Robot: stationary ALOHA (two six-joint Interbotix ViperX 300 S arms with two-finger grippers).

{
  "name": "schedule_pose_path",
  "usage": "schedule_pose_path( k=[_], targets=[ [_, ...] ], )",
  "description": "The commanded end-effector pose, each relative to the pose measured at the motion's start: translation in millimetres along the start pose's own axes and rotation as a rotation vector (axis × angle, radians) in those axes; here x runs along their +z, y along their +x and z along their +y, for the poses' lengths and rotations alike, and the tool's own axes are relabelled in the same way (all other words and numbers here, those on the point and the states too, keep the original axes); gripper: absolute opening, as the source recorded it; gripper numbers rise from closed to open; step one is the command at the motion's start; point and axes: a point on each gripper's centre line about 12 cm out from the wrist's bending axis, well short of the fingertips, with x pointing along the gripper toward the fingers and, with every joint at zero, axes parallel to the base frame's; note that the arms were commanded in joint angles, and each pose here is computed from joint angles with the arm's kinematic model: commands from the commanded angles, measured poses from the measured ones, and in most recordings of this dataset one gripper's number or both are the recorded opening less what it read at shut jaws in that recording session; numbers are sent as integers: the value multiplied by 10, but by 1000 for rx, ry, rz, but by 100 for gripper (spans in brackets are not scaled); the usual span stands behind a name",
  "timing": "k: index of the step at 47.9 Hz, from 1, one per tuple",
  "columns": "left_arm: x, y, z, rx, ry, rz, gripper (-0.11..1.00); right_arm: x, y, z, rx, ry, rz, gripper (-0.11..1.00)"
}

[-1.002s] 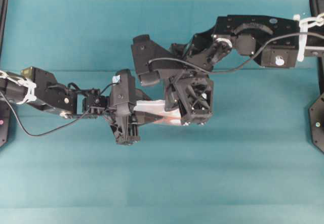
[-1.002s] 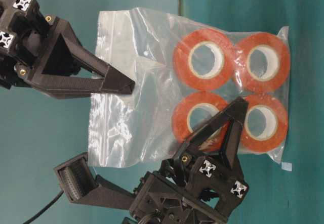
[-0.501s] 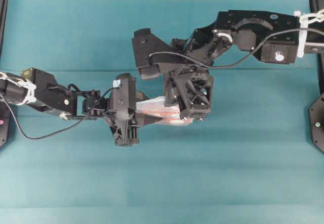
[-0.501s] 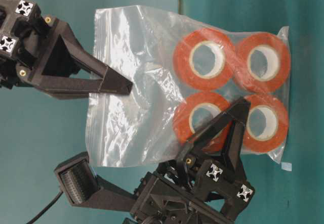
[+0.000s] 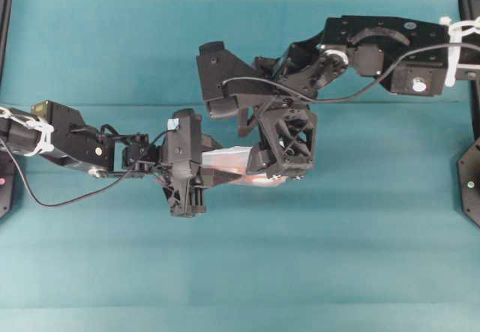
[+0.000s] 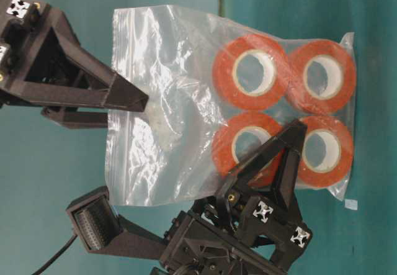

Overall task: Hand over the clear zip bag and make it stand upright.
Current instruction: 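Open the right gripper, releasing the bag to the left gripper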

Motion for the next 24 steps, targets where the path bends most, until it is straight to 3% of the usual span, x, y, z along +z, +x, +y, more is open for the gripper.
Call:
schedule_pose_path(
  k=[1, 24],
  targets=[
    [55, 6, -13, -4, 4, -17, 24, 63, -193, 70, -9, -12, -51, 87],
    [63, 9, -13, -4, 3, -20, 24, -61, -552, 157, -42, -19, -129, 87]
  ],
)
